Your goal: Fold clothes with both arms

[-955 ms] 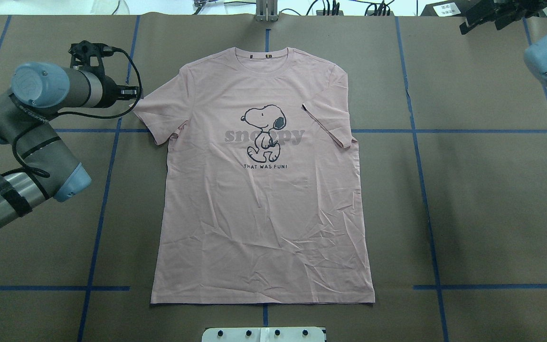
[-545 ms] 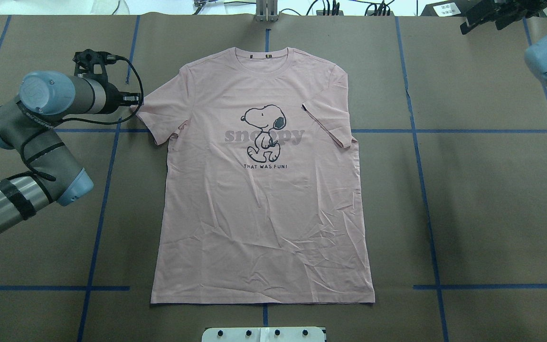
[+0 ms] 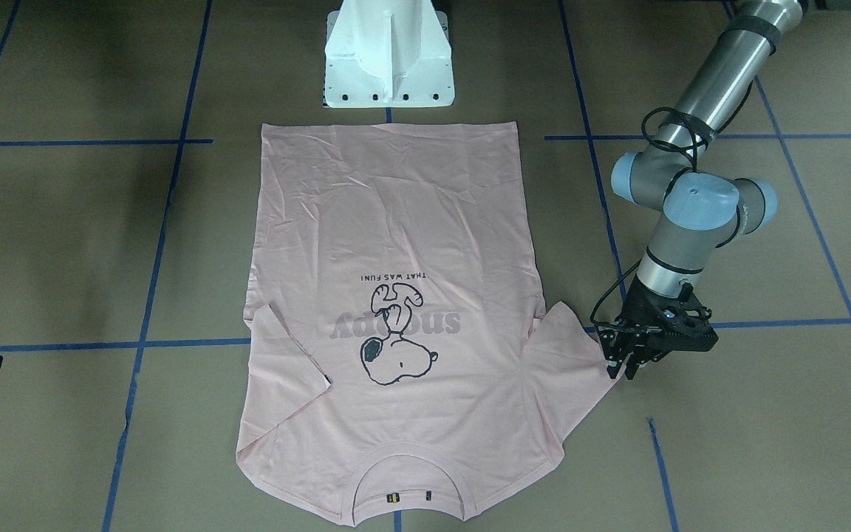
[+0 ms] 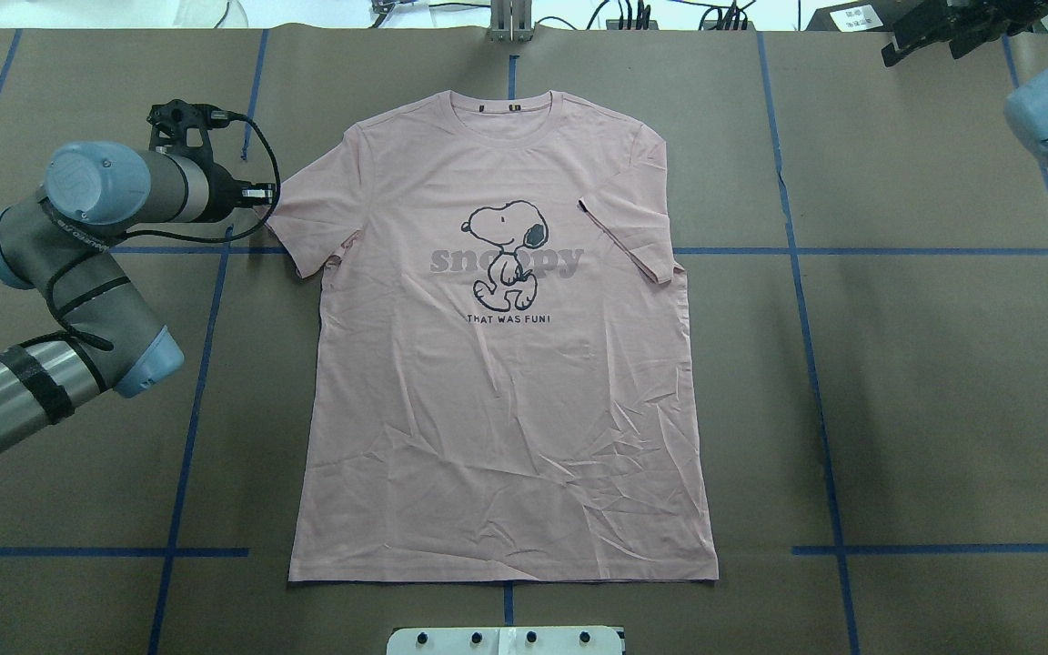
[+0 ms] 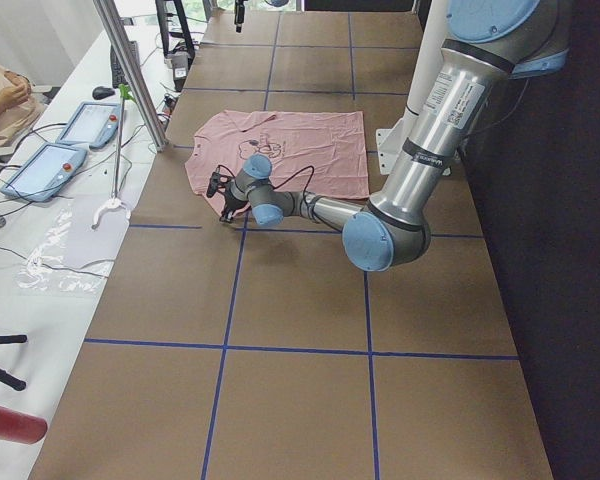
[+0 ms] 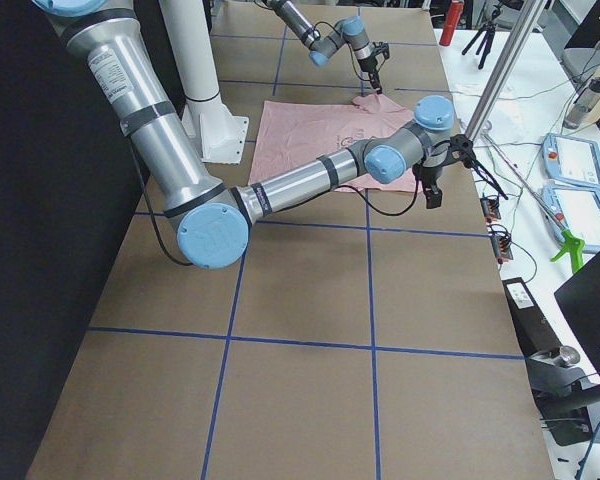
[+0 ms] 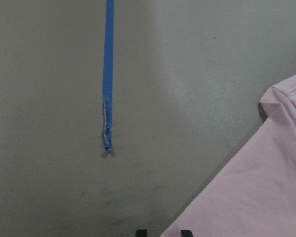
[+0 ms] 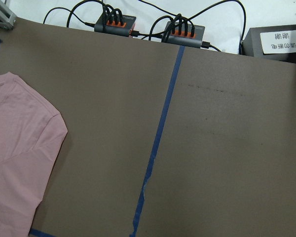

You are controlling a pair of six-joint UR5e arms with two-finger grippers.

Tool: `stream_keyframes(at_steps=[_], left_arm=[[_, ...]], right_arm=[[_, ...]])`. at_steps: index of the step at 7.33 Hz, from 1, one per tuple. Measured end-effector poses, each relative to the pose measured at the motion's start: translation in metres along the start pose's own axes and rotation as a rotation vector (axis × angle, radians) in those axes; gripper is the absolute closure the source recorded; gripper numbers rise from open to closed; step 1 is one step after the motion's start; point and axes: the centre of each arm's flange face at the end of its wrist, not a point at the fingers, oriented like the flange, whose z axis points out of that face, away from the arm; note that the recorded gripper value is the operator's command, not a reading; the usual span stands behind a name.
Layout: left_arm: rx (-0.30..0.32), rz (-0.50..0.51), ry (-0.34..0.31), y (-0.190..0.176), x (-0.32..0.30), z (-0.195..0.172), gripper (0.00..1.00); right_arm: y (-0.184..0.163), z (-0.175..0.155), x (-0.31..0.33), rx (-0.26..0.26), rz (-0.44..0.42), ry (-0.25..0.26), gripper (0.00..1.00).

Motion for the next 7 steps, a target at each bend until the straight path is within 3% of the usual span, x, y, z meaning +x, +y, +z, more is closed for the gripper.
stream_keyframes(at_steps=[4, 7], left_arm=[[0.006, 0.019, 0.041, -0.011, 0.030, -0.024, 1.00], [-0.046, -0.044, 0.002, -0.043, 0.119, -0.056, 1.00]], right_arm=[[0.001, 0.001, 0.002, -0.001, 0.004, 0.002, 0.00], [0.002, 0.001, 0.002, -0.002, 0.005, 0.002, 0.00]])
